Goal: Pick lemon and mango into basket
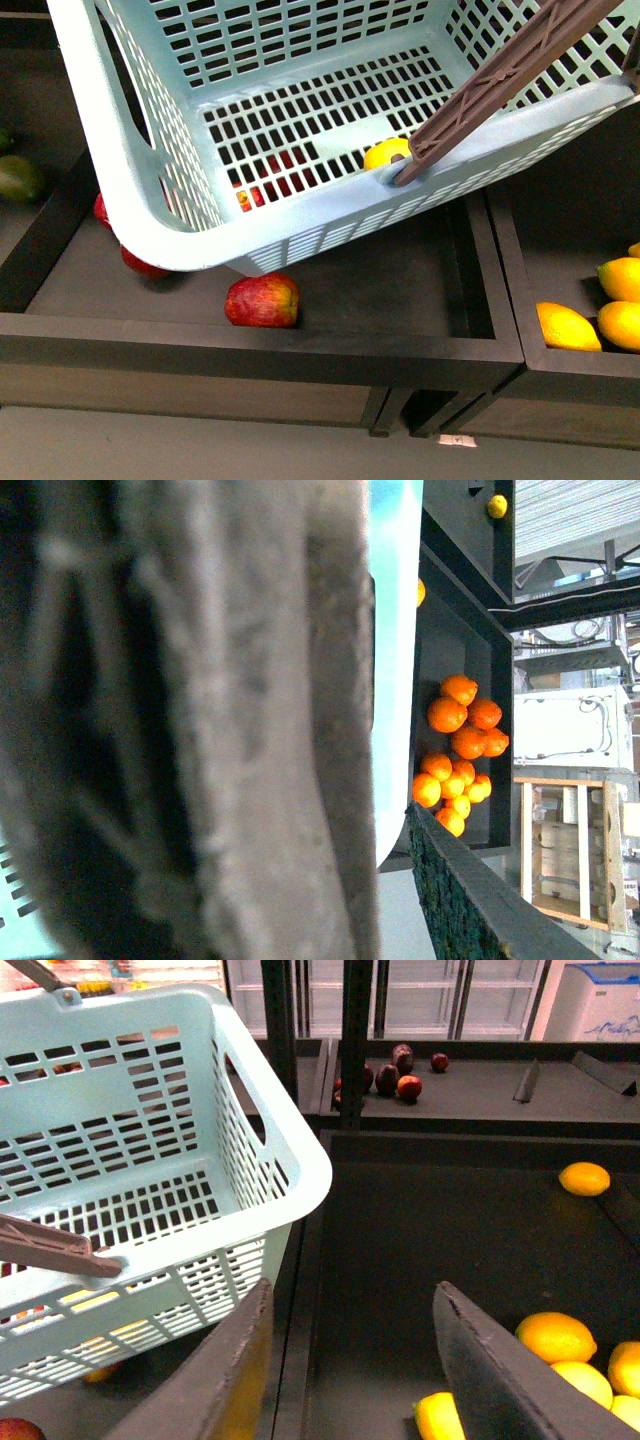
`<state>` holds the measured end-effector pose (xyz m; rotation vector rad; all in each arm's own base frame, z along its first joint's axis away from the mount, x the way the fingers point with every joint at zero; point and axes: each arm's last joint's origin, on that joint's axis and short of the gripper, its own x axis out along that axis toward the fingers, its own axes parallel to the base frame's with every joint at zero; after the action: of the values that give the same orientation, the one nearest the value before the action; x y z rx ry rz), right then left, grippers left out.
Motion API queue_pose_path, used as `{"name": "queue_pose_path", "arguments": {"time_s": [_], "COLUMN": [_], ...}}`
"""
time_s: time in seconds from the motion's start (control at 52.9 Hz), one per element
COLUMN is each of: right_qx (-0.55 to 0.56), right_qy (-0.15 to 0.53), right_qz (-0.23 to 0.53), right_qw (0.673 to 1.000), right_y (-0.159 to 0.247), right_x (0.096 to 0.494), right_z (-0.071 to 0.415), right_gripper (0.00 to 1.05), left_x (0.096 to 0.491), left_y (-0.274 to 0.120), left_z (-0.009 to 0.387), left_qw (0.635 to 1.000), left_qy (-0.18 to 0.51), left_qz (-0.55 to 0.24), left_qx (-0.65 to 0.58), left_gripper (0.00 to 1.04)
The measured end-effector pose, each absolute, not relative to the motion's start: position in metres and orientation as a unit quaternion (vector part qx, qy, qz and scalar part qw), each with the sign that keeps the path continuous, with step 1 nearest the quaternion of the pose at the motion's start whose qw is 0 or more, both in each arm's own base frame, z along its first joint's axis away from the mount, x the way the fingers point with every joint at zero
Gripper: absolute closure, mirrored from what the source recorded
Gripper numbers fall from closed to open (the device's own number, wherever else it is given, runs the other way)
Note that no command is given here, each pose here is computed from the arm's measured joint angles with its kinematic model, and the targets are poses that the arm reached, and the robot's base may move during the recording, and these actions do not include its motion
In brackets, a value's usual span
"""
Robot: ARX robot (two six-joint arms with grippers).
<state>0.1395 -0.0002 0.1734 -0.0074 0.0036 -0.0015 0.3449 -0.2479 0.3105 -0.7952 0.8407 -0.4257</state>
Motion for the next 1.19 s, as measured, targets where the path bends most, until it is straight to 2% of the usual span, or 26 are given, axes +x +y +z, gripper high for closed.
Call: {"name": "queue_pose_path", "arguments": {"time_s": [0.302,1.191], "right_qx": [-0.003,-0.002], "right_qy": [0.002,0.003], "right_qz": [-0.002,-0.001], "right_qw": [1.0,1.0], "right_y": [-0.0003,-0.0002], "right_x": [0.1394,0.139], "right_z": [0.1732,0.1723], "right_gripper": [0.08,0.09], "left_x": [0.3445,0.3449], "left_y": [-0.2485,-0.2484], "left_z": [0.3106,0.311], "left_qw": [0.816,0.815], "left_qy": [0.394,0.395], "left_qz": [-0.2,-0.202], "left_qx": [-0.373,-0.373], "left_gripper": [0.77,0.77]}}
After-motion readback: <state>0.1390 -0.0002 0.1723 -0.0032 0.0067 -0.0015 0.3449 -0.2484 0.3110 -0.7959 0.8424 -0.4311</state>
